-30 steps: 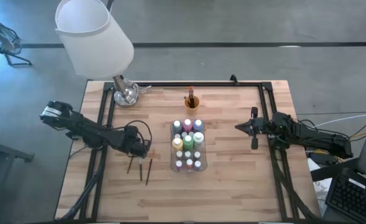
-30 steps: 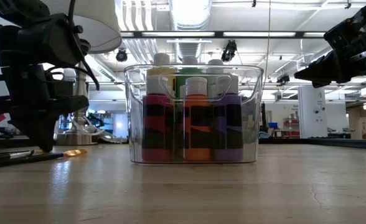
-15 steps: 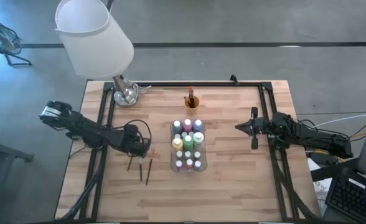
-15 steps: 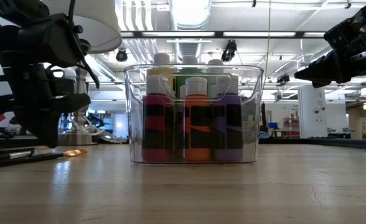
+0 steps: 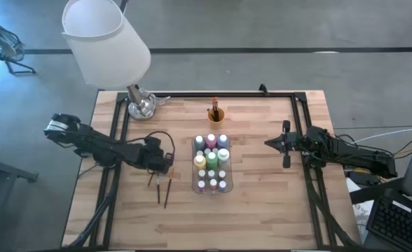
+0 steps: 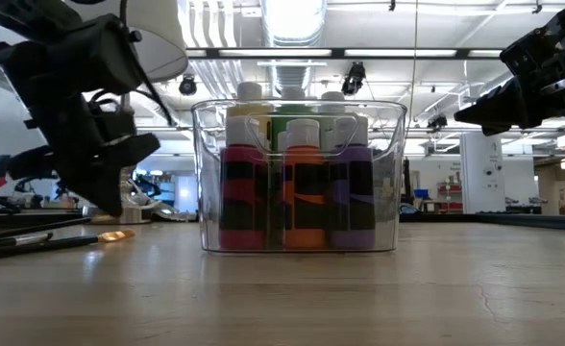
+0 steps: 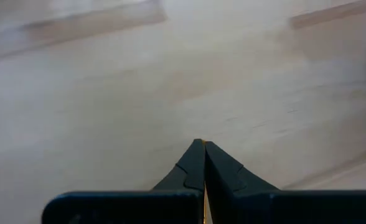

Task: Pick & Place Paint Supplies
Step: Put the orange paintbrush into the yellow cup

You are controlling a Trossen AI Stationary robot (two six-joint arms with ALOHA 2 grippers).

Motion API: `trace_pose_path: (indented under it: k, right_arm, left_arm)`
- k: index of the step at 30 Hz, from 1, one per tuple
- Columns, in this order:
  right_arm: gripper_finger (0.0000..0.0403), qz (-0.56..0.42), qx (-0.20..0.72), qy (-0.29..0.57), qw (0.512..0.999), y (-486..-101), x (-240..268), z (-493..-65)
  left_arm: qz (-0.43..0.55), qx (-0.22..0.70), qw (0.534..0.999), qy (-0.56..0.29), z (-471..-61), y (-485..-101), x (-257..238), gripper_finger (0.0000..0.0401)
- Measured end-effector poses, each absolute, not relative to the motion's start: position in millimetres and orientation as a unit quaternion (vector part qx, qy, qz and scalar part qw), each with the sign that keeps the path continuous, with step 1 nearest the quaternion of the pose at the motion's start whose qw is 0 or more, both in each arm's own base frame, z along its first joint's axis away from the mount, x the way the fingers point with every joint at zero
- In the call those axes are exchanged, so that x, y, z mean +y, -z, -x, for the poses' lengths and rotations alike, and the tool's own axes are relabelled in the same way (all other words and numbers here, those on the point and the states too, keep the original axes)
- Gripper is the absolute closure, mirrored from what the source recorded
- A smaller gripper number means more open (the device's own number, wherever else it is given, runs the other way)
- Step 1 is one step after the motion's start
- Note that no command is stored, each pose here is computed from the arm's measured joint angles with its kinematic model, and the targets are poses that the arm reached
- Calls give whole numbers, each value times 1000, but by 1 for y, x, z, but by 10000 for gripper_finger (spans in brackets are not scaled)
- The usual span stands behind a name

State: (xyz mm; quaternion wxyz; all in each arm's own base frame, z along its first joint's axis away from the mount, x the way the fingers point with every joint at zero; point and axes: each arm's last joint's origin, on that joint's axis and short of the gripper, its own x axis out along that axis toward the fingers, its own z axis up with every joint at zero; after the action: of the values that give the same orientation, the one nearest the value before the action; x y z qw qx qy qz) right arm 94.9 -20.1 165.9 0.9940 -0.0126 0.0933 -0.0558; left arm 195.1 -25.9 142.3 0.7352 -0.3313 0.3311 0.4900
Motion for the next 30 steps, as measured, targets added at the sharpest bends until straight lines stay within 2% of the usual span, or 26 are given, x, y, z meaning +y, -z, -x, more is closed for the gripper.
trace_pose_path:
  k: [9, 30]
  right_arm:
    - [394, 13, 93, 56, 994, -166, -20, -95]
    - [394, 13, 93, 56, 994, -166, -20, -95]
  left_arm:
    - [283, 292, 783, -471, -207, -151, -15, 400]
    - [196, 143, 871, -428, -235, -199, 39, 400]
